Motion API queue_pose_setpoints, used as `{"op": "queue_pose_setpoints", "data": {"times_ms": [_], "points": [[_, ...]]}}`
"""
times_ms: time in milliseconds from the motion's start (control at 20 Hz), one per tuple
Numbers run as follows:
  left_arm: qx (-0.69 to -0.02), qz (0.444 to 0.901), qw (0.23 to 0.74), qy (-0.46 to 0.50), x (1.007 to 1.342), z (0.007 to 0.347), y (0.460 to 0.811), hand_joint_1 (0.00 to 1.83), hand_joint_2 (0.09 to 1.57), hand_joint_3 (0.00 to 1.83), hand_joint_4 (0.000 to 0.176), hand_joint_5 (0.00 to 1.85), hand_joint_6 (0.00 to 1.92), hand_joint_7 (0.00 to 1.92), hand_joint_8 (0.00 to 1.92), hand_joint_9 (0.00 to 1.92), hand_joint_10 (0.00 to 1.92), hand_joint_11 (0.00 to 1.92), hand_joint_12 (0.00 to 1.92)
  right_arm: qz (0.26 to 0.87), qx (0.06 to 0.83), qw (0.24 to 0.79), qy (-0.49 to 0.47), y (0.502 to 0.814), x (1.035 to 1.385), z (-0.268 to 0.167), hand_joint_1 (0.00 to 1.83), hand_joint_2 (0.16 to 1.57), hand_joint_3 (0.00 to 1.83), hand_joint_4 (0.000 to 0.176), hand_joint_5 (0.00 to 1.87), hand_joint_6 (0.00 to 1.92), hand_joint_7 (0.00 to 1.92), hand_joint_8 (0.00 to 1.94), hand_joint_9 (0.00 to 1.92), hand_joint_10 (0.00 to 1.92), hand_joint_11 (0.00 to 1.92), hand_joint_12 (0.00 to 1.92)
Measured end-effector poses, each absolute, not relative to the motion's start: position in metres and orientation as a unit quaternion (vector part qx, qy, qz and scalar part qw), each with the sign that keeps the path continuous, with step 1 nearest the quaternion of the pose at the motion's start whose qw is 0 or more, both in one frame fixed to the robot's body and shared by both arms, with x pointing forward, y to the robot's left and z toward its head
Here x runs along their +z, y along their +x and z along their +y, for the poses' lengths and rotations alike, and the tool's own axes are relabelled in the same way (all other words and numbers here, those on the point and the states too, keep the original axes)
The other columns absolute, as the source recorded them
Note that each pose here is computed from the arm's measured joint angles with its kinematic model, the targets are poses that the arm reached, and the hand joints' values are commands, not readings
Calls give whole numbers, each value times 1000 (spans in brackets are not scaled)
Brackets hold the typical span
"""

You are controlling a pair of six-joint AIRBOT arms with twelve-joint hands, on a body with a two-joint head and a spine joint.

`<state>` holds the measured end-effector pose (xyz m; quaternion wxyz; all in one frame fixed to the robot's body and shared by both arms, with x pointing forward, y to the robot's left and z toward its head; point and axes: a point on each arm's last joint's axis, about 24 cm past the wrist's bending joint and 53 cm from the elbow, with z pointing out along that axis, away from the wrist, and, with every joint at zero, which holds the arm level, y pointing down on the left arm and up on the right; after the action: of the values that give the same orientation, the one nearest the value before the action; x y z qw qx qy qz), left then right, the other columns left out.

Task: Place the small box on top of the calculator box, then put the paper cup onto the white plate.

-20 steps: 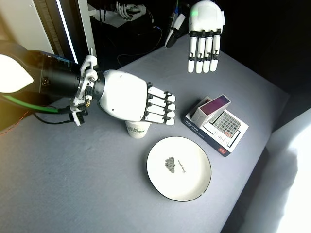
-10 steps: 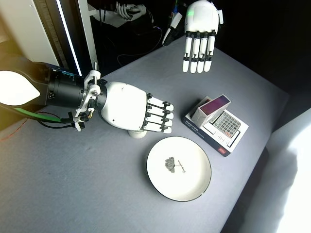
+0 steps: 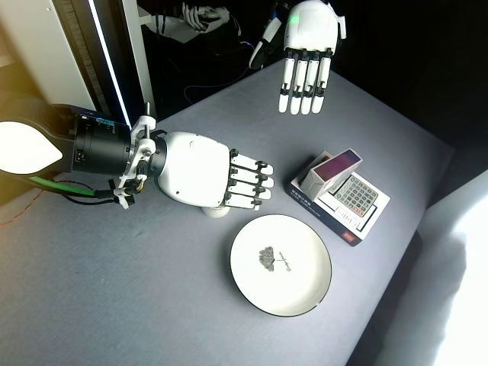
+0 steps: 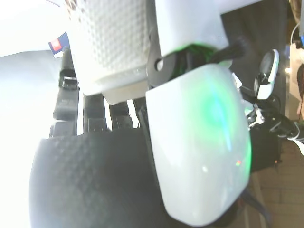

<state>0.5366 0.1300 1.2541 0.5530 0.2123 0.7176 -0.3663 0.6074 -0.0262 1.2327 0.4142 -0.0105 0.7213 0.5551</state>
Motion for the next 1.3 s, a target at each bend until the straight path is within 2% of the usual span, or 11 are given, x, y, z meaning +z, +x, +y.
{"op": "queue_pose_setpoints", "data": {"times_ms": [100,150,200,350,600,650,750,1150,1200,1250,1300], "points": [[-365,716,557,211,1256,130,538,250,993,6,0,231,3,278,2,251,3,0,480,717,562,412,-10,606,1234,-25,1446,1070,6,0,742,62,765,38,725,99,306,1241],[-366,715,557,209,1257,131,538,230,1000,8,0,238,5,278,2,252,3,0,480,715,565,413,-8,606,1236,-26,1475,1155,0,0,840,906,939,678,766,988,651,1575],[-367,716,558,206,1258,131,539,241,1001,5,0,244,4,296,5,268,5,0,531,714,566,414,-6,608,1237,-27,1478,1163,0,0,831,1125,936,911,733,1203,668,1680],[-367,717,557,202,1258,132,540,271,1010,2,0,278,7,323,6,293,7,0,560,710,573,409,-2,606,1239,-25,1492,1080,0,0,1022,872,1079,750,954,930,806,1519],[-368,717,556,203,1258,130,539,294,1031,2,0,281,8,331,5,305,4,0,587,708,579,404,12,608,1240,-26,1494,1078,1,0,1003,900,1059,780,990,897,800,1509],[-368,717,556,202,1258,130,539,277,1039,3,0,270,2,326,2,298,1,0,572,708,579,404,12,608,1240,-27,1406,1081,1,0,1004,950,1060,806,964,1015,784,1183],[-370,718,555,200,1258,131,539,270,1042,2,0,286,4,338,3,301,1,0,559,708,579,404,12,608,1241,-26,1382,1089,0,0,989,994,1056,830,933,1067,809,1005],[-370,719,554,198,1257,130,539,264,1047,1,0,298,5,353,5,327,5,0,608,702,583,409,28,615,1252,-29,1382,1085,0,0,992,1006,1078,786,942,1036,843,912],[-370,719,554,198,1257,130,539,272,1048,0,0,303,4,360,5,337,6,0,631,692,584,423,28,618,1262,-30,1468,1092,0,0,973,998,1058,786,939,950,787,1409],[-370,719,554,197,1257,130,539,266,1050,1,0,302,2,363,3,337,4,0,618,686,585,432,31,622,1269,-32,1395,1099,2,0,962,1052,1048,833,907,1060,762,1152],[-370,719,554,197,1257,130,539,238,1057,3,0,293,0,355,1,330,0,0,599,675,592,439,38,626,1279,-35,1377,1110,1,0,939,1094,1029,878,876,1117,769,1056]]}}
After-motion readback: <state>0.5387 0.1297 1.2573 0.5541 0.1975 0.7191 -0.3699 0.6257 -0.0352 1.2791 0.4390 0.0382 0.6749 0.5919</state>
